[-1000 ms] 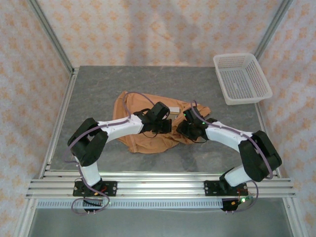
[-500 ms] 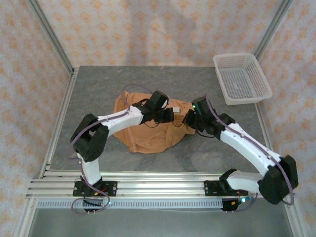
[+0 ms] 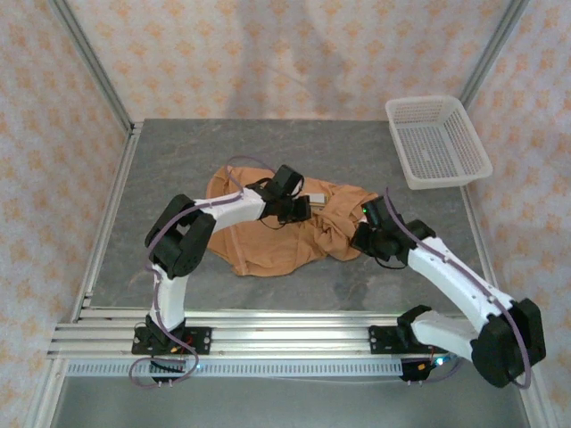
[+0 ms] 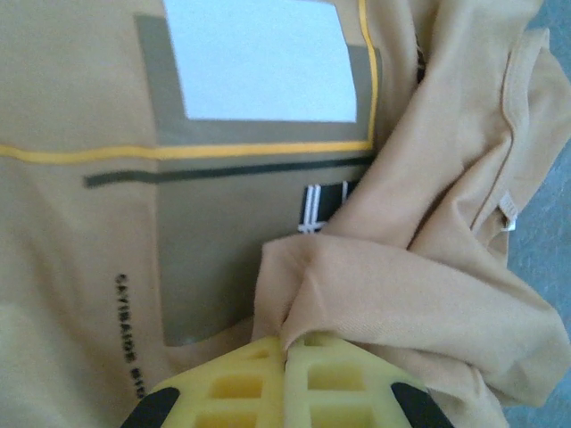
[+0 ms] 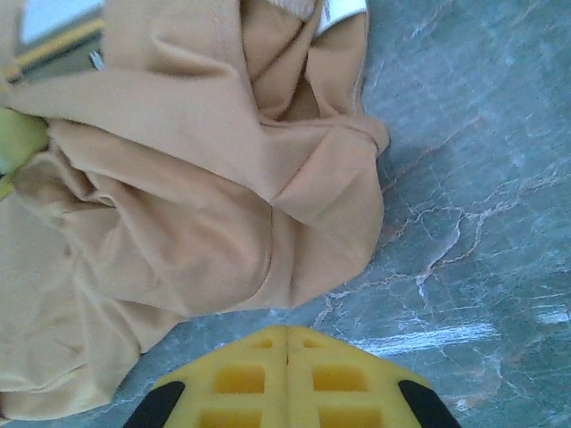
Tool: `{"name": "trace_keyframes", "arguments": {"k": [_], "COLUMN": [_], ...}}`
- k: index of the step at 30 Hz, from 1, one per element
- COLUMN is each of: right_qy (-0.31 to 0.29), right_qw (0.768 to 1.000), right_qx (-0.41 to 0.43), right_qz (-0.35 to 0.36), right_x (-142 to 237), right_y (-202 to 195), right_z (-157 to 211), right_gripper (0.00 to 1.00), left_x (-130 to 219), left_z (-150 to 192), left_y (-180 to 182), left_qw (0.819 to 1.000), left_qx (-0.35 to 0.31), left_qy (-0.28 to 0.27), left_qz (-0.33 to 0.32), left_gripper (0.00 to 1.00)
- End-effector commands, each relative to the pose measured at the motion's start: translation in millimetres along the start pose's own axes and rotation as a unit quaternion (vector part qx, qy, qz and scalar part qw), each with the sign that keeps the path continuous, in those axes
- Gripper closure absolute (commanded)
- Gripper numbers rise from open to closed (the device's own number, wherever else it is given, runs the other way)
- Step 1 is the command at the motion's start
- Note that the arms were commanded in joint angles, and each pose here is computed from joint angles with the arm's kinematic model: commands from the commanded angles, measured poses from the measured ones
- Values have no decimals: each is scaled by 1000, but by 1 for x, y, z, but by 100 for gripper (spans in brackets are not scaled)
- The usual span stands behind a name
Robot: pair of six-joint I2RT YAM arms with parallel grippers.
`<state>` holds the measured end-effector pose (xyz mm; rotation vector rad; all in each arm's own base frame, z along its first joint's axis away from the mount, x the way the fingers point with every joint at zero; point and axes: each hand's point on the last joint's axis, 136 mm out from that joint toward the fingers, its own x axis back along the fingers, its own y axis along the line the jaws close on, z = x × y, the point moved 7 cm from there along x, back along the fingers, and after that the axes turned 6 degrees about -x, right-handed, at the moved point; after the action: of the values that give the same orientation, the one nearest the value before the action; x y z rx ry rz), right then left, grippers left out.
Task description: Fold the inside-out t-shirt
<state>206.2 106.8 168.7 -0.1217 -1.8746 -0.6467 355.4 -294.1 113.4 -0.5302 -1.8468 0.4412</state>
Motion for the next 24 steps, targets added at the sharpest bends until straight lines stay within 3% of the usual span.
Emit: {"name": "trace_keyframes", "arguments": {"k": [1, 5, 10, 15, 20, 24], "right_qy": [-16, -13, 10, 1, -31, -37], "right_qw": [997, 993, 994, 996, 996, 995], "right_qx": [6, -5, -7, -40, -64, -84], "right_qz": [-70, -118, -106, -75, -48, -42], "right_x": [4, -9, -38, -59, -72, -86], "right_y": [30, 61, 83, 81, 78, 79], "right_z": [-4, -8, -7, -10, -18, -20], "right_gripper": [93, 90, 90, 89, 62, 56], "left_x": [17, 19, 20, 19, 18, 28], "left_z": [2, 4, 5, 7, 9, 7], "left_y": [-26, -28, -25, -21, -20, -24], "left_qw": [999, 999, 999, 1000, 1000, 999], "left_qx": [-10, -13, -17, -14, -13, -16], "left_qy": [-22, -23, -21, -20, -17, -28], "left_qz": [35, 31, 20, 17, 18, 26], "left_gripper": [100, 100, 100, 100, 100, 100]}}
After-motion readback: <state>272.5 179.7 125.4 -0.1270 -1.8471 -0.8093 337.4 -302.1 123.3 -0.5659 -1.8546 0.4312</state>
